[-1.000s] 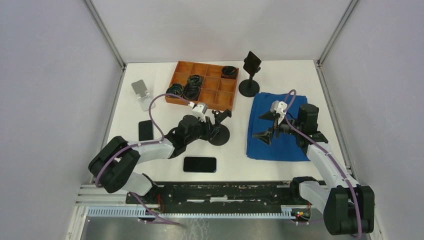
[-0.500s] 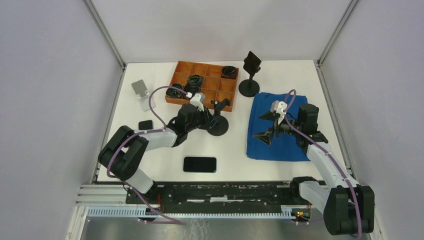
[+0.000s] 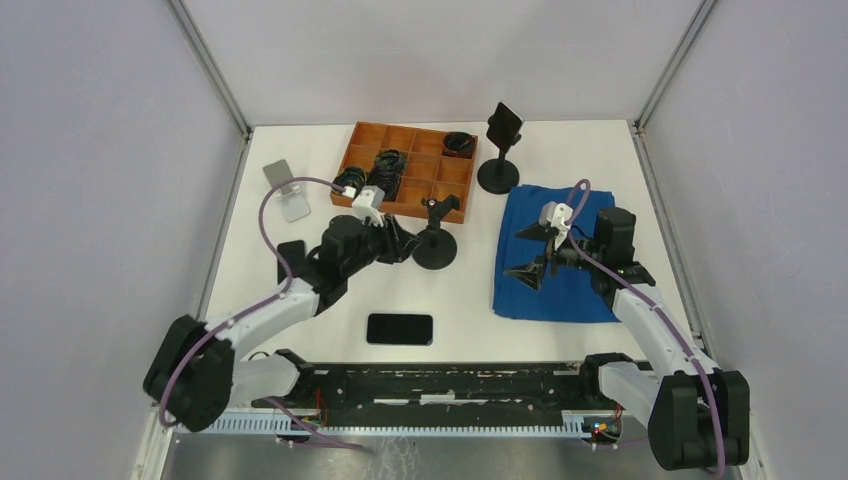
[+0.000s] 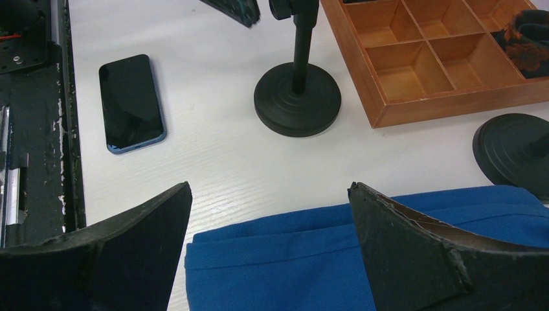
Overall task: Place the phone on the phone stand
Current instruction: Move the phone stand to the center of the board, then pick up the phone at the center of the board.
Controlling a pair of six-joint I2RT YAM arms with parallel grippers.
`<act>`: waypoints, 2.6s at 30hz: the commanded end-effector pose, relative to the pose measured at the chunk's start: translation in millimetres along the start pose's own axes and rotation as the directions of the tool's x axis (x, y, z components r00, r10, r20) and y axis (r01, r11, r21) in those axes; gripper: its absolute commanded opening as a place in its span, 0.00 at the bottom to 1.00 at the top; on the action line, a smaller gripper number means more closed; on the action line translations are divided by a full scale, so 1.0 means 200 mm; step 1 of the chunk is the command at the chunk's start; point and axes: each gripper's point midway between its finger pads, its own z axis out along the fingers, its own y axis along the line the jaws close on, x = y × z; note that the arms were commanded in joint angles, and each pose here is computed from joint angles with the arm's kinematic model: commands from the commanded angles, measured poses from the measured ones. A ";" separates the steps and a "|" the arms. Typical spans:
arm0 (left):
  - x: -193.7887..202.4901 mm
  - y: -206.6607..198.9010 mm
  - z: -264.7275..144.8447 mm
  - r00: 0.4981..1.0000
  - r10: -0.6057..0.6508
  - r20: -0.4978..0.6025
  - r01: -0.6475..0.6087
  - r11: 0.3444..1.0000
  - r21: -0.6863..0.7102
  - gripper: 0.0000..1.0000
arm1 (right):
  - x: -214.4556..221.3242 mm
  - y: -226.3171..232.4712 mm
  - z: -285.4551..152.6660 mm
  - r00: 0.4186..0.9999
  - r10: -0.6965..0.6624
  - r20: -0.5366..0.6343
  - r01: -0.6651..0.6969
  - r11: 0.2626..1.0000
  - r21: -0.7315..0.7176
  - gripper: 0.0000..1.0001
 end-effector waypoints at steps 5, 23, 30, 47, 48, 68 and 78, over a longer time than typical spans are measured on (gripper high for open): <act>-0.24 -0.16 -0.31 0.991 0.075 0.108 -0.080 0.996 0.039 0.66 | -0.08 -0.04 0.01 0.998 -0.062 0.014 0.062 0.998 0.004 0.98; -0.30 -0.37 -0.21 0.992 0.064 0.106 -0.022 0.933 -0.359 0.77 | -0.07 -0.04 0.01 0.998 -0.060 0.008 0.060 0.998 0.009 0.98; -0.34 -0.37 -0.09 0.989 0.093 0.114 -0.030 0.888 -0.459 0.61 | -0.07 -0.04 0.01 0.998 -0.062 0.010 0.062 0.998 0.008 0.98; -0.34 -0.34 -0.01 0.934 0.349 -0.075 -0.342 0.815 -0.467 0.27 | -0.07 -0.04 0.01 0.998 -0.061 0.009 0.061 0.998 0.007 0.98; -0.34 -0.34 -0.02 0.929 0.359 -0.086 -0.358 0.818 -0.449 0.25 | -0.07 -0.04 0.01 0.998 -0.061 0.009 0.061 0.998 0.008 0.98; -0.48 -0.26 -0.10 0.919 0.377 -0.114 -0.393 0.878 -0.274 0.59 | -0.07 -0.04 0.01 0.998 -0.063 0.008 0.063 0.998 0.007 0.98; -0.64 -0.27 -0.31 0.890 0.452 -0.055 -0.447 0.844 -0.298 0.65 | -0.07 -0.04 0.02 0.996 -0.084 0.006 0.083 0.996 0.009 0.98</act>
